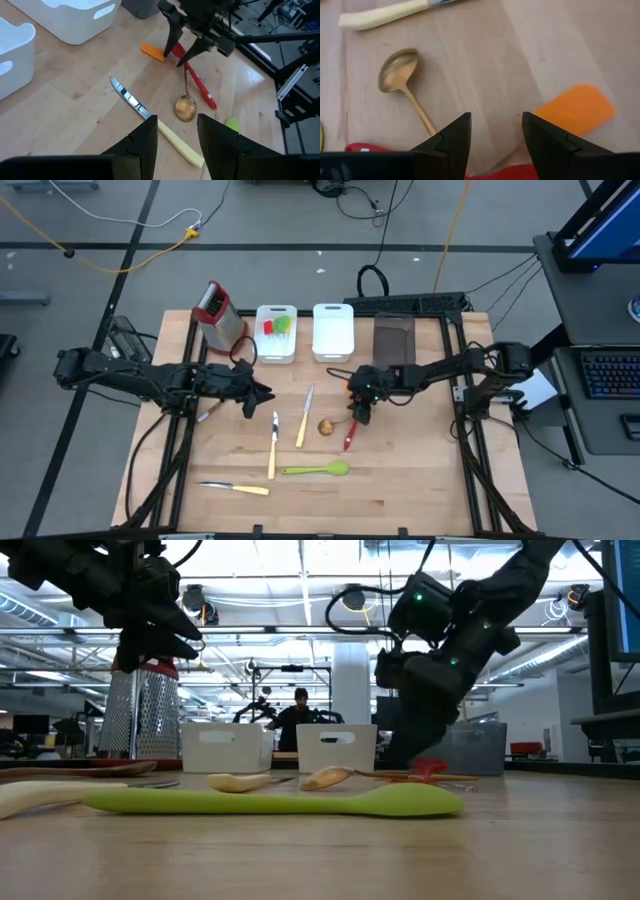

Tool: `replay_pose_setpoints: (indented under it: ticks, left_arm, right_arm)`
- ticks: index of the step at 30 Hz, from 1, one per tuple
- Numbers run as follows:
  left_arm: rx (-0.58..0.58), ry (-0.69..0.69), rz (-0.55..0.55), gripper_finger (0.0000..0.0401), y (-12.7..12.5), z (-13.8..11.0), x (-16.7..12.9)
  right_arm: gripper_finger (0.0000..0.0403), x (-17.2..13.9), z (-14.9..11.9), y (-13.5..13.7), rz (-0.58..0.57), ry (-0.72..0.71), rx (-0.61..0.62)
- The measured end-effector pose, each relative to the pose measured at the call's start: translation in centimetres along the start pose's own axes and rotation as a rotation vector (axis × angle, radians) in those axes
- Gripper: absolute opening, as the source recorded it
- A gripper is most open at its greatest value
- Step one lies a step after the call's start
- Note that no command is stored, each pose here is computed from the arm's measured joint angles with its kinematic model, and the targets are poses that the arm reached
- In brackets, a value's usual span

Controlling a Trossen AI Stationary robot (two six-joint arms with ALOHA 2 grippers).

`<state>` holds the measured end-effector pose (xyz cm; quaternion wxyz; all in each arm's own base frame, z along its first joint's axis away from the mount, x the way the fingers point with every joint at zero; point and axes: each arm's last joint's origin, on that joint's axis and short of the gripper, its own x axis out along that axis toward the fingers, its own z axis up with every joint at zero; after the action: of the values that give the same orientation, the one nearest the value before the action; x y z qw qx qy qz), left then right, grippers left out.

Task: Pick & Place Kitchen Items
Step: Put the orange spatula into the left white bin

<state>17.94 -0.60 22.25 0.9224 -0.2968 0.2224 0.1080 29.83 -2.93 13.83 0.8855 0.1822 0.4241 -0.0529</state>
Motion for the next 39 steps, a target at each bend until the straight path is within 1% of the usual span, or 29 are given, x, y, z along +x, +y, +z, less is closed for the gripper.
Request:
replay_pose_setpoints:
  ticks: [7, 13, 18, 22, 25, 30, 33, 39]
  left_arm:
    - [-0.002, 0.006, -0.004, 0.0141, 0.0, 0.0, 0.0]
    - [0.000, 0.005, -0.006, 0.0141, 0.0, 0.0, 0.0]
    - [0.005, 0.005, -0.006, 0.0141, 0.0, 0.0, 0.0]
    - [0.008, 0.005, -0.006, 0.0141, 0.0, 0.0, 0.0]
    - [0.009, 0.005, -0.005, 0.0141, 0.0, 0.0, 0.0]
    - [0.010, 0.005, -0.005, 0.0141, 0.0, 0.0, 0.0]
    - [0.013, 0.005, -0.005, 0.0141, 0.0, 0.0, 0.0]
    - [0.015, 0.005, -0.005, 0.0141, 0.0, 0.0, 0.0]
  right_arm:
    - [0.0169, 0.0, -0.4, -0.5, -0.023, 0.051, 0.021]
    - [0.0169, -1.0, -0.6, -0.4, -0.038, 0.079, 0.025]
    - [0.0169, -1.5, -0.3, -0.5, -0.099, 0.037, 0.017]
    - [0.0169, -1.5, 0.0, -0.5, -0.102, 0.014, 0.018]
    - [0.0169, -1.5, 0.0, -0.6, -0.127, 0.010, 0.018]
    - [0.0171, -1.6, 0.3, -1.2, -0.134, -0.006, 0.024]
    - [0.0184, -1.6, 0.3, -1.5, -0.138, -0.008, 0.038]
    - [0.0232, -1.6, 0.4, -1.6, -0.138, -0.012, 0.064]
